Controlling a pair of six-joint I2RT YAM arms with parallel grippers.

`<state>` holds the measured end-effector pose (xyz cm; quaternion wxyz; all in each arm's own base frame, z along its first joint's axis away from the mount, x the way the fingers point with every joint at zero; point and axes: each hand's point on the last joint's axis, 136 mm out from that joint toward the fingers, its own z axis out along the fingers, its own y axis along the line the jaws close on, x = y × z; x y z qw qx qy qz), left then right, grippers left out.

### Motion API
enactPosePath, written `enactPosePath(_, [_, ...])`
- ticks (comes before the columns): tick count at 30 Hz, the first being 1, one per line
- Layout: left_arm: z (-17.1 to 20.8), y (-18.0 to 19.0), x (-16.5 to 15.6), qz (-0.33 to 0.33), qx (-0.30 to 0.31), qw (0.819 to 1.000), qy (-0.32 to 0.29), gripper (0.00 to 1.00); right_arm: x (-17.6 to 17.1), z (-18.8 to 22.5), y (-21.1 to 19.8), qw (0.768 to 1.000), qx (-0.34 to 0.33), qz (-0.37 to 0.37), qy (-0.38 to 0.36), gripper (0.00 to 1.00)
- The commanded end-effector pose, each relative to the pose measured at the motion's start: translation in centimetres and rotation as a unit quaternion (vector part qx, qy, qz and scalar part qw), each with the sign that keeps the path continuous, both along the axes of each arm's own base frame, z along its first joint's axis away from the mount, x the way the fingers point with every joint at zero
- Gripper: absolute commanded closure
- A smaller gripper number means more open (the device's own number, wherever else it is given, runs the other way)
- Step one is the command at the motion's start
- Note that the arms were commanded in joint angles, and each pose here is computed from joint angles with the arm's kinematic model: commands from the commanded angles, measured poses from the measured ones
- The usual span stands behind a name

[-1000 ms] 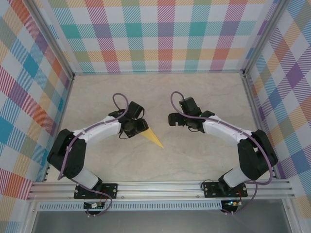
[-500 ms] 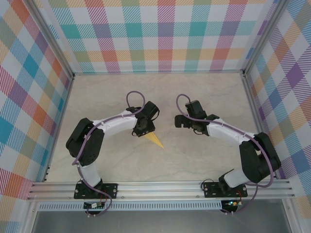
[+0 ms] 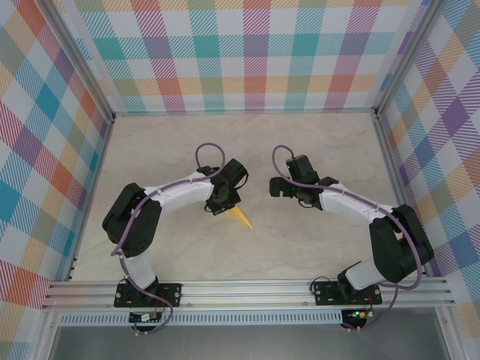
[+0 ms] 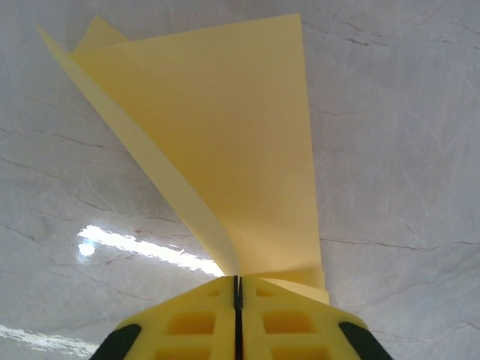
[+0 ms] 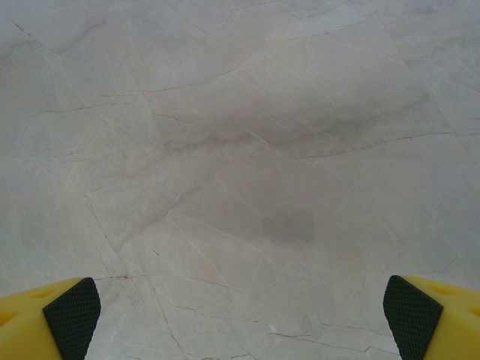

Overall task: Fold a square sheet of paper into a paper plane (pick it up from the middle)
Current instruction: Turn over a paper plane at the center of the table.

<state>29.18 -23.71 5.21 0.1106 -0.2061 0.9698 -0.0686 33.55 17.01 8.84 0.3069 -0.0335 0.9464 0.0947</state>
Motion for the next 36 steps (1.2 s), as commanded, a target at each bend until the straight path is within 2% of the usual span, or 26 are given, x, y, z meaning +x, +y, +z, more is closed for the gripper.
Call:
enactPosePath(1, [2.2,-0.1,-0.2,0.0,-0.014,1.0,-0.023,0.97,-0.2,-0.1,-0.1,1.0,0.002,-0.002,-0.002,0.0])
enactPosePath(9, [7.2,0.1,0.3,-0.036,-0.048,0.993,-0.103,1.0,0.3,-0.4,0.9,0.999,0.023,0.017,-0.02,0.0])
enactPosePath(12, [9.5,-0.7,1.2,-0.069,-0.074,0.984,-0.145,1.0,0.6,-0.1,0.9,0.999,0.029,0.014,-0.033,0.0])
enactPosePath(15, [10.3,-2.3,2.7,-0.109,-0.126,0.97,-0.177,1.0,0.8,1.6,1.3,0.998,0.05,0.007,-0.043,0.0])
enactPosePath(17, [9.7,-2.8,3.9,-0.118,-0.162,0.962,-0.188,1.0,0.9,3.4,1.5,0.997,0.065,0.002,-0.049,0.0])
enactPosePath(20, [9.0,-4.3,5.6,-0.134,-0.237,0.94,-0.207,1.0,0.8,5.5,1.9,0.994,0.099,-0.011,-0.052,0.0])
enactPosePath(25, [6.8,-6.1,6.9,-0.153,-0.321,0.911,-0.207,1.0,-0.4,5.7,4.2,0.988,0.155,0.006,0.015,0.05])
enactPosePath(28, [5.3,-6.2,7.0,-0.151,-0.347,0.905,-0.198,1.0,-1.1,5.1,5.8,0.982,0.179,0.022,0.049,0.09])
enactPosePath(30, [4.1,-5.8,7.0,-0.144,-0.346,0.908,-0.189,1.0,-1.5,4.5,6.4,0.982,0.175,0.024,0.065,0.1])
enactPosePath(36, [1.2,-3.4,6.1,-0.118,-0.334,0.92,-0.17,1.0,-3.1,1.9,8.6,0.982,0.151,0.032,0.114,0.23])
